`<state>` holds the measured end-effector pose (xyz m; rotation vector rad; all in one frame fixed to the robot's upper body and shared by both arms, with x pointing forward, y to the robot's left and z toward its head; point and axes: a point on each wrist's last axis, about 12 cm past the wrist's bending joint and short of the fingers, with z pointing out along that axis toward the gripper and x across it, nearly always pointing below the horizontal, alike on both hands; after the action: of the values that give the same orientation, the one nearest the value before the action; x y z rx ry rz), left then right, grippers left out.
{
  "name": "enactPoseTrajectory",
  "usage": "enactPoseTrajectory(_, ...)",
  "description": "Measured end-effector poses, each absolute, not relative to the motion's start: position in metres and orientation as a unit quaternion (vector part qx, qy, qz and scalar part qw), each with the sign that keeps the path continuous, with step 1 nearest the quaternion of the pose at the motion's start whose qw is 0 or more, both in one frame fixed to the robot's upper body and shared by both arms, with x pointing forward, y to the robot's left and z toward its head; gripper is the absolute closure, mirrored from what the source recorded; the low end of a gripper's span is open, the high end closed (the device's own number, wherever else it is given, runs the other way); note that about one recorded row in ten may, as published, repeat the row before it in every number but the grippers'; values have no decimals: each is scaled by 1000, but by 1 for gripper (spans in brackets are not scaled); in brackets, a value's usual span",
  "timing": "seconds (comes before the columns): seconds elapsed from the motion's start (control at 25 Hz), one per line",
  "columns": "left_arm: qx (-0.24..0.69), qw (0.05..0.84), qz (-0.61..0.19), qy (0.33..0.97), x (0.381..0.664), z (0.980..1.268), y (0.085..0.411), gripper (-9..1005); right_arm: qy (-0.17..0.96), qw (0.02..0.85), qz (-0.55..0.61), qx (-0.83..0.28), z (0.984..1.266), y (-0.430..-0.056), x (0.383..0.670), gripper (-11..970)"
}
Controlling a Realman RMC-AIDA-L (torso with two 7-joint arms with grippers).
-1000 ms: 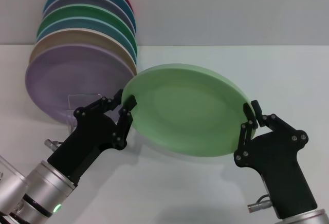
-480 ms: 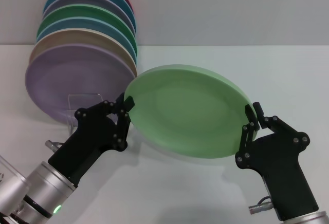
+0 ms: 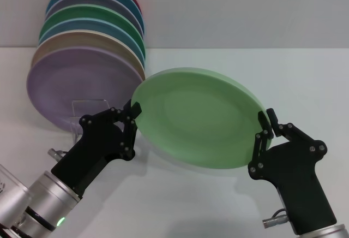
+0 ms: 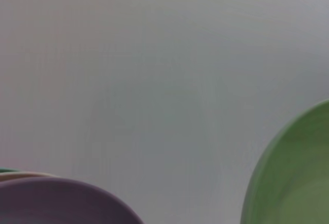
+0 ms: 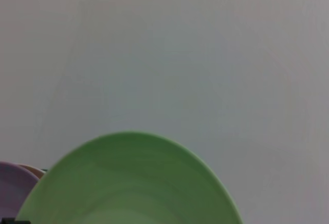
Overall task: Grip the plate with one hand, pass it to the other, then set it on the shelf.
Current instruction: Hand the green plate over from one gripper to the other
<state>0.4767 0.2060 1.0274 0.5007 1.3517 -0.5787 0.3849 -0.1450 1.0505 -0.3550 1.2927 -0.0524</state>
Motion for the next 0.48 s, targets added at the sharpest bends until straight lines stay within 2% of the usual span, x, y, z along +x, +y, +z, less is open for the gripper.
enactPoseTrajectory(0.48,227,716,-248,612,475,1026,208,959,600,782,-22,-167,1049,-146,386,872)
